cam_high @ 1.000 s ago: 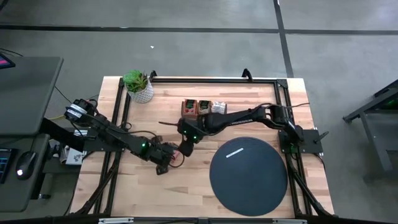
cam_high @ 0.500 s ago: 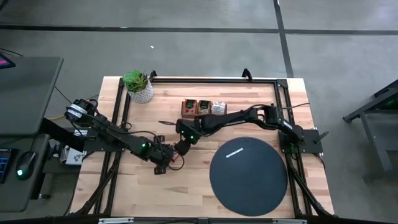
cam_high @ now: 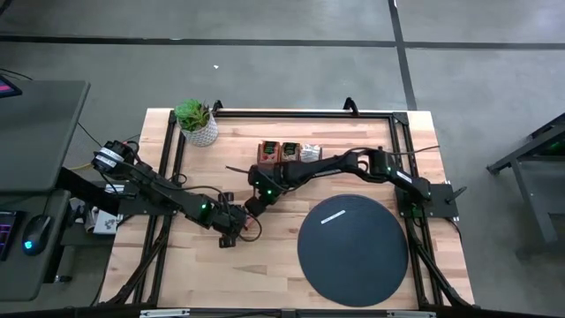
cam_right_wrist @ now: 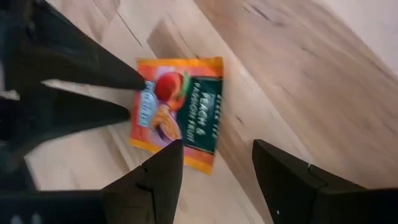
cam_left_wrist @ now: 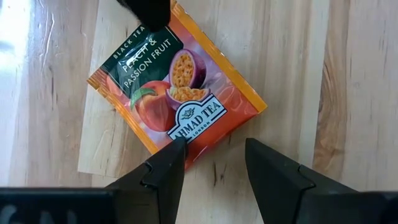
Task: Pick & Place Tea
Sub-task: Put the red orange tea sachet into the left section of the wooden organizer
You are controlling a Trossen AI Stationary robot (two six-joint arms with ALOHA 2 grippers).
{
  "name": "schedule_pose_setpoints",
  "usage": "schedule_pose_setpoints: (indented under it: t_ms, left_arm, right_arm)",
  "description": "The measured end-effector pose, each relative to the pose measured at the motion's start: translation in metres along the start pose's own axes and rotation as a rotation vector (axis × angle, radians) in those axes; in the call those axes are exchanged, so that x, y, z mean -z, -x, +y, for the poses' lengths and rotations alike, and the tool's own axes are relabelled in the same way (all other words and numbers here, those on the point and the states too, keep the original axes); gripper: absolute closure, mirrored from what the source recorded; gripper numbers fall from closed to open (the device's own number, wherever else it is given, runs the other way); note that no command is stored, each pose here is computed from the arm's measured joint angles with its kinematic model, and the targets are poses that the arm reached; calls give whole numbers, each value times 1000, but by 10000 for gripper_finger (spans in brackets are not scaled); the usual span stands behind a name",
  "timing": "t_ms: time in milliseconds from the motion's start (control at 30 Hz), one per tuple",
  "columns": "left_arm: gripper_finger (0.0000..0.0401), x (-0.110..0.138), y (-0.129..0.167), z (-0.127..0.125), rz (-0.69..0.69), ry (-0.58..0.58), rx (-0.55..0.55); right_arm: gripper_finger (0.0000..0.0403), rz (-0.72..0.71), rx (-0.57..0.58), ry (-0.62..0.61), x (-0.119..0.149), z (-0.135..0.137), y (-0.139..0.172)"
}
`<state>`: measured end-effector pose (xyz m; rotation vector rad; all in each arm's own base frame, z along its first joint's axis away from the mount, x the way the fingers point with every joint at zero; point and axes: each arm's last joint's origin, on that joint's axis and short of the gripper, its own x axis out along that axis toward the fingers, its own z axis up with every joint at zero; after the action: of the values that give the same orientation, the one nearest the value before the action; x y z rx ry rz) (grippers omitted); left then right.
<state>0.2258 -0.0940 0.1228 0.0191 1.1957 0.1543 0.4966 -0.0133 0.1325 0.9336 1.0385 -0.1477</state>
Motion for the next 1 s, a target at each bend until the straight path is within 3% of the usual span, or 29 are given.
schedule_pose_setpoints:
  t_ms: [167,733,1000]
  left_arm:
    - [236,0,0,0,-6,0,-5]
    - [236,-1,0,0,-28,-9,-23]
    - [236,-2,0,-1,-36,-4,-17]
  right_arm:
    - [213,33,-77,-26,0,-1,-14]
    - [215,66,-105,-34,13,9,-21]
    - [285,69,-96,-31,13,7,-22]
